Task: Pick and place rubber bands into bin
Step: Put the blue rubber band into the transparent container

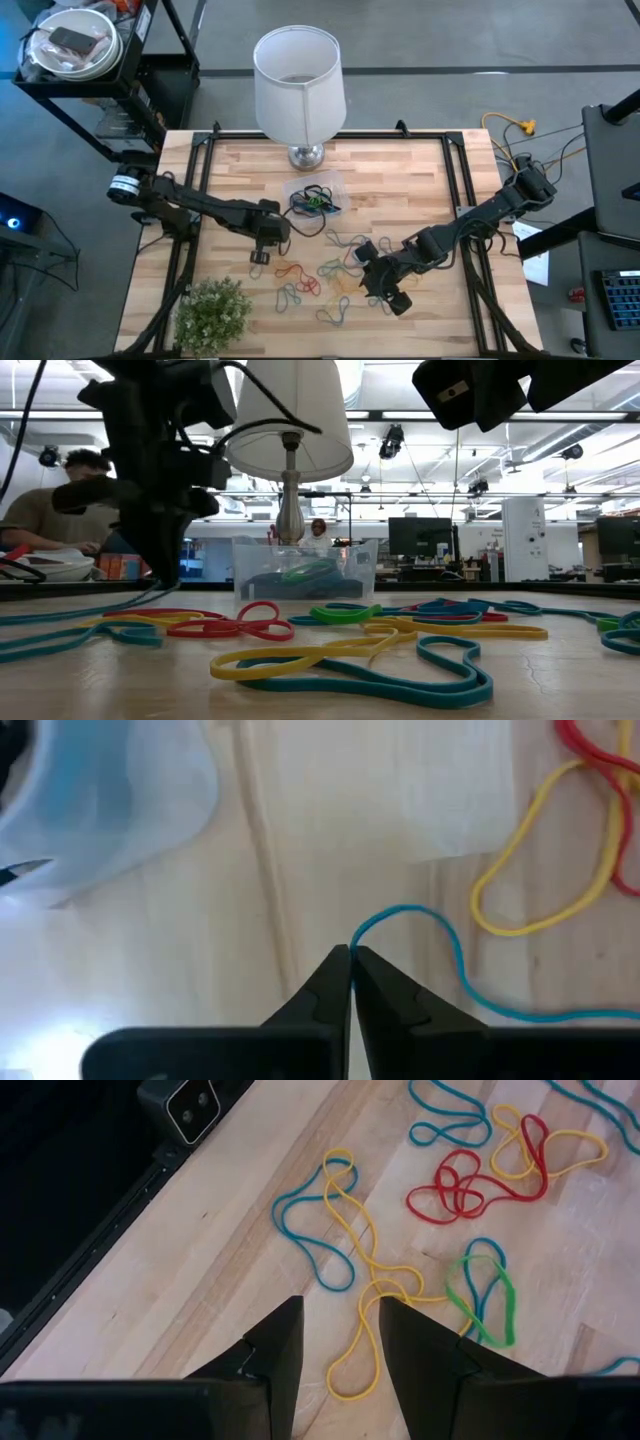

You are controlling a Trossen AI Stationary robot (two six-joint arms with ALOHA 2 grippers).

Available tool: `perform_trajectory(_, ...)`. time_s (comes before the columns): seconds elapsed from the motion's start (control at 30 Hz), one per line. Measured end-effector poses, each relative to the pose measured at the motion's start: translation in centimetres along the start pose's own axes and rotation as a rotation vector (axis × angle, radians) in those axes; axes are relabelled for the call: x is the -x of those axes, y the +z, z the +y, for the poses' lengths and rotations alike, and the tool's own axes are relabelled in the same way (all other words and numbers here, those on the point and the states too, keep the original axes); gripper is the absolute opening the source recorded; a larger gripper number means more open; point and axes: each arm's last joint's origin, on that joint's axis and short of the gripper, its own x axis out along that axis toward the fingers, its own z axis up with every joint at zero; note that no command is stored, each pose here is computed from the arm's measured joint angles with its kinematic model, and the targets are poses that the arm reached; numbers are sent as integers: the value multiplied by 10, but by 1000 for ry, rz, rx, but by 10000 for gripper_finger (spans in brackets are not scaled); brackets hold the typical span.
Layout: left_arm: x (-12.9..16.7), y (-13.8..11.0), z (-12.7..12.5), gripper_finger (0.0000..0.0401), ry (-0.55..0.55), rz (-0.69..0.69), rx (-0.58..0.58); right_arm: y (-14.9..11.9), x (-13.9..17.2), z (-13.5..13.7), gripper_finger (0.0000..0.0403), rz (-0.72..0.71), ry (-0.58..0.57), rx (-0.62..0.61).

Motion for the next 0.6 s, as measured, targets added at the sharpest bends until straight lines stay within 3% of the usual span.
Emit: perform_trajectory(0.6,24,11,2,0,38,-140,-10,-1,-1,0,127,0,0,-1)
